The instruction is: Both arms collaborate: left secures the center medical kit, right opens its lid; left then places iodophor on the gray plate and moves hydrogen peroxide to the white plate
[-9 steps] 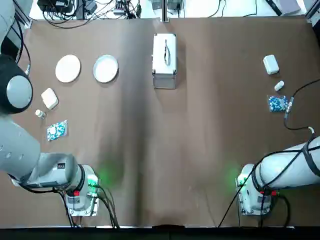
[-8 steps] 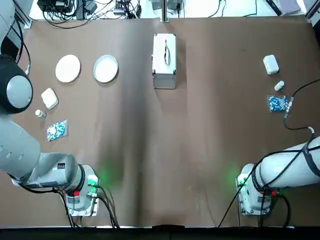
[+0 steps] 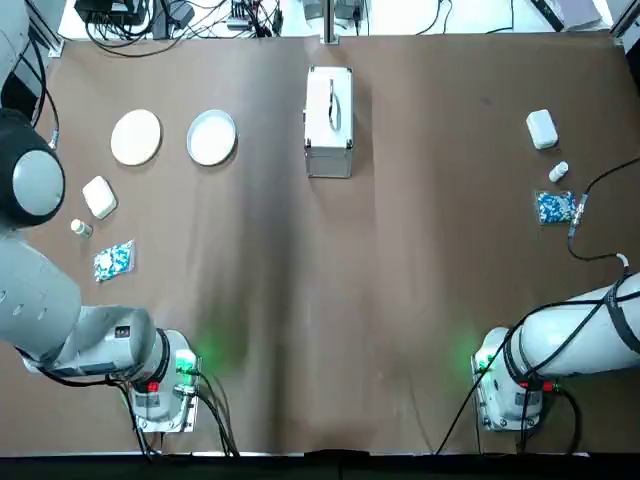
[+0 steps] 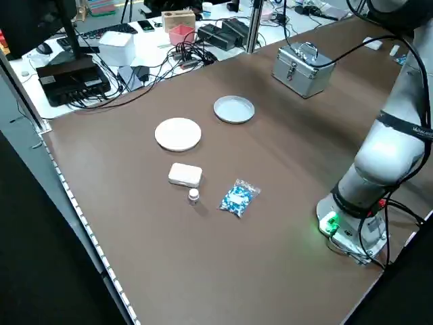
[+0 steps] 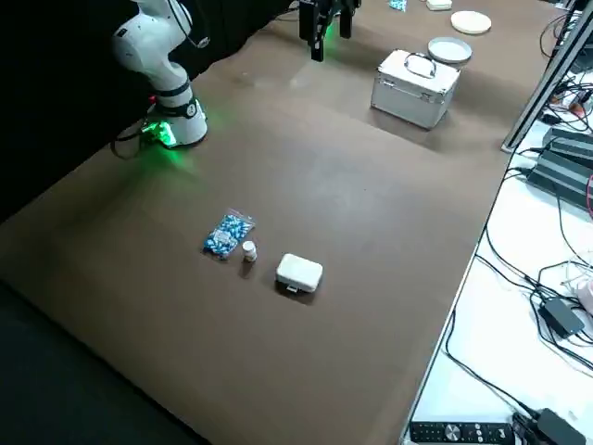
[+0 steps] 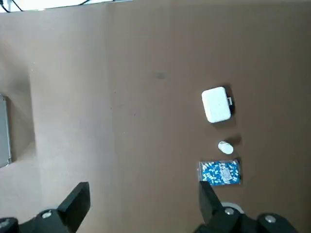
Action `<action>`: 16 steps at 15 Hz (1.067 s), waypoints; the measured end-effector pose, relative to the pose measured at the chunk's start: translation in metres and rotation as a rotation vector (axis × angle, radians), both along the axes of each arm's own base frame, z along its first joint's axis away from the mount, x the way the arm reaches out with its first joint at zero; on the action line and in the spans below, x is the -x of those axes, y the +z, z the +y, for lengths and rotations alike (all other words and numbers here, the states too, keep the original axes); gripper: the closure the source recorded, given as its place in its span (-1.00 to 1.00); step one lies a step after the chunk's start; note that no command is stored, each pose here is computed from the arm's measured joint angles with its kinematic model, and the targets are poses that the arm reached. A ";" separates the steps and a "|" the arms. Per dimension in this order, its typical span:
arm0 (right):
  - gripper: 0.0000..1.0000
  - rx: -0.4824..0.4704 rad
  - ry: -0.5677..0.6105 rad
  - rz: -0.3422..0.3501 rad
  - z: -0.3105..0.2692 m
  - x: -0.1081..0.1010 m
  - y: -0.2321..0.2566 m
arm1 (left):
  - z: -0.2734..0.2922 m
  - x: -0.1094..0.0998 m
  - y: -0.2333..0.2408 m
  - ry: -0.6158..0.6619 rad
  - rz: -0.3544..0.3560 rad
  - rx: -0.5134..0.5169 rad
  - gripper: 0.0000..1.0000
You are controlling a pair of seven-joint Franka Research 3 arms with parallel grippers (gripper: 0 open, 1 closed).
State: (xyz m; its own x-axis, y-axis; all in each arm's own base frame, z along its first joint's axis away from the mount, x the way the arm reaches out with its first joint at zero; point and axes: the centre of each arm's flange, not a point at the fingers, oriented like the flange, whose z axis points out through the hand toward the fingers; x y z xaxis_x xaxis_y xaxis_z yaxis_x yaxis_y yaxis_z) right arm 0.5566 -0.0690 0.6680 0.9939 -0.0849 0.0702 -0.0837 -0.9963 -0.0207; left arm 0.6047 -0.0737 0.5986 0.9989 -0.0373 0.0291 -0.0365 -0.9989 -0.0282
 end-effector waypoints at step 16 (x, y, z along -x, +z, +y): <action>-0.97 0.003 0.054 0.013 0.030 -0.002 -0.003 | -0.167 0.008 -0.181 0.457 0.082 0.016 -1.00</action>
State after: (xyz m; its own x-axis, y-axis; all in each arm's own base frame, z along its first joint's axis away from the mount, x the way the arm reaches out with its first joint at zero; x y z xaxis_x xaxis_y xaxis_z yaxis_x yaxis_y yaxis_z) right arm 0.5587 -0.0391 0.6653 0.9979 -0.0311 0.0573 -0.0301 -0.9994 -0.0169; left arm 0.5966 -0.2406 0.4172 0.9118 0.4071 -0.0537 0.4062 -0.9134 -0.0277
